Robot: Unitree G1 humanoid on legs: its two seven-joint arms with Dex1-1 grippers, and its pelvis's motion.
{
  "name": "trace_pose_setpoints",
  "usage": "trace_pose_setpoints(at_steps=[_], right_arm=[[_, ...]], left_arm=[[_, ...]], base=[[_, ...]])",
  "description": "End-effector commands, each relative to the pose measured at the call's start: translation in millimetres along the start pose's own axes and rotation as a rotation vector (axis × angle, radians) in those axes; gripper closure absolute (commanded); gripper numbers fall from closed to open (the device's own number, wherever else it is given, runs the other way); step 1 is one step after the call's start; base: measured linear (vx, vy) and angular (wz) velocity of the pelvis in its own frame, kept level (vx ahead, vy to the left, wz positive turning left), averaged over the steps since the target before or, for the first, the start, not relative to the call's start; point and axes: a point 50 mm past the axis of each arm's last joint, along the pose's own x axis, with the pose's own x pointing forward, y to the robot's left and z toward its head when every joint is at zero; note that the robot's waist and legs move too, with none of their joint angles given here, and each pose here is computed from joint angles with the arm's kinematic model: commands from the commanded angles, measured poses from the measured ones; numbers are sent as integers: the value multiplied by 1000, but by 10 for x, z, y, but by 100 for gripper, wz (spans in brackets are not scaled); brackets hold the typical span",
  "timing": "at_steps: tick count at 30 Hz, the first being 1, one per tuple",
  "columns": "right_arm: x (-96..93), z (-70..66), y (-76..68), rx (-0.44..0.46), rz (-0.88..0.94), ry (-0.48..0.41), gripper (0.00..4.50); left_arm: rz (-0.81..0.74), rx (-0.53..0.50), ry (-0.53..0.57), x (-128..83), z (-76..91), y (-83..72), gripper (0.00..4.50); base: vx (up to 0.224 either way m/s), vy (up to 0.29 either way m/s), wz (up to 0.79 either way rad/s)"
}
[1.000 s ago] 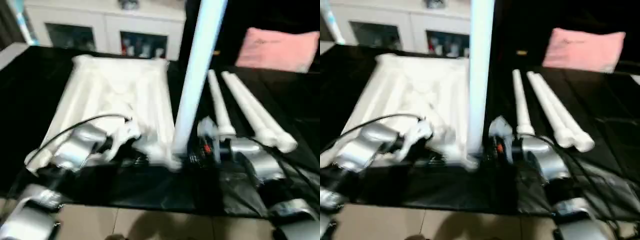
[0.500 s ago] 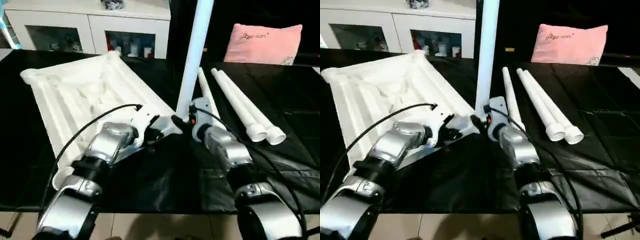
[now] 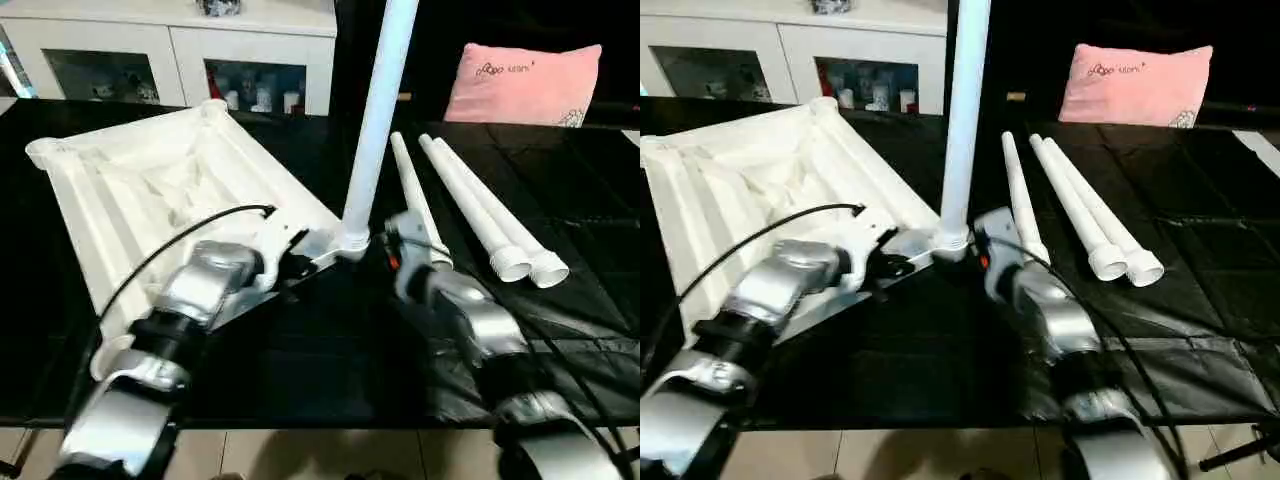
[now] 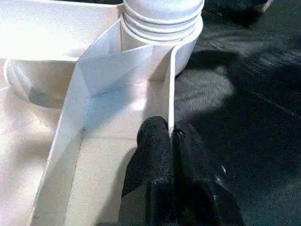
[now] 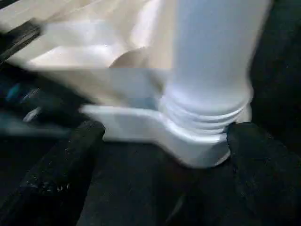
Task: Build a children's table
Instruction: Rotate leg to tighten
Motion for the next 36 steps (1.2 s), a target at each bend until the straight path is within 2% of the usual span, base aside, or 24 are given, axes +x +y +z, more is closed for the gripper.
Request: trace_pose_setpoints(at_steps=[1, 2, 4, 7, 12, 17, 22, 23, 26, 29, 32, 33, 36], right_arm=[[-39, 82, 37, -52, 96, -9, 4], [-169, 108, -18, -103, 151, 9, 4], [-207, 118, -36, -116, 166, 15, 4], [-389, 197, -111, -186, 262, 48, 4], [-473, 193, -88, -261, 384, 122, 4], [-470, 177, -8, -322, 517, 167, 4], [-421, 172, 45, -349, 580, 181, 4], [-394, 167, 62, -357, 597, 184, 21], [-360, 157, 89, -361, 634, 194, 21], [-352, 148, 92, -354, 645, 203, 61], [-353, 118, 88, -361, 660, 223, 73], [-353, 114, 87, -361, 662, 224, 96], [-352, 111, 85, -361, 666, 224, 114]], left_arm=[[-76, 46, -44, -14, 100, -66, 450], [-132, 60, -29, -58, 69, -83, 450], [-151, 66, -25, -72, 60, -92, 450], [-302, 136, 23, -189, -40, -155, 450], [-429, 218, 64, -307, -133, -181, 450], [-549, 279, 95, -416, -158, -217, 450], [-602, 312, 113, -433, -158, -245, 450], [-619, 323, 118, -432, -158, -259, 450], [-638, 339, 125, -423, -156, -277, 450], [-641, 343, 128, -421, -155, -279, 450], [-645, 348, 129, -420, -155, -278, 450], [-645, 349, 130, -420, -156, -276, 450], [-646, 350, 131, -420, -159, -273, 450]], base=[[0, 0, 0], [0, 0, 0], [0, 0, 0], [0, 0, 0], [0, 0, 0], [0, 0, 0], [0, 0, 0], [0, 0, 0], [0, 0, 0], [0, 0, 0], [0, 0, 0], [0, 0, 0], [0, 0, 0]])
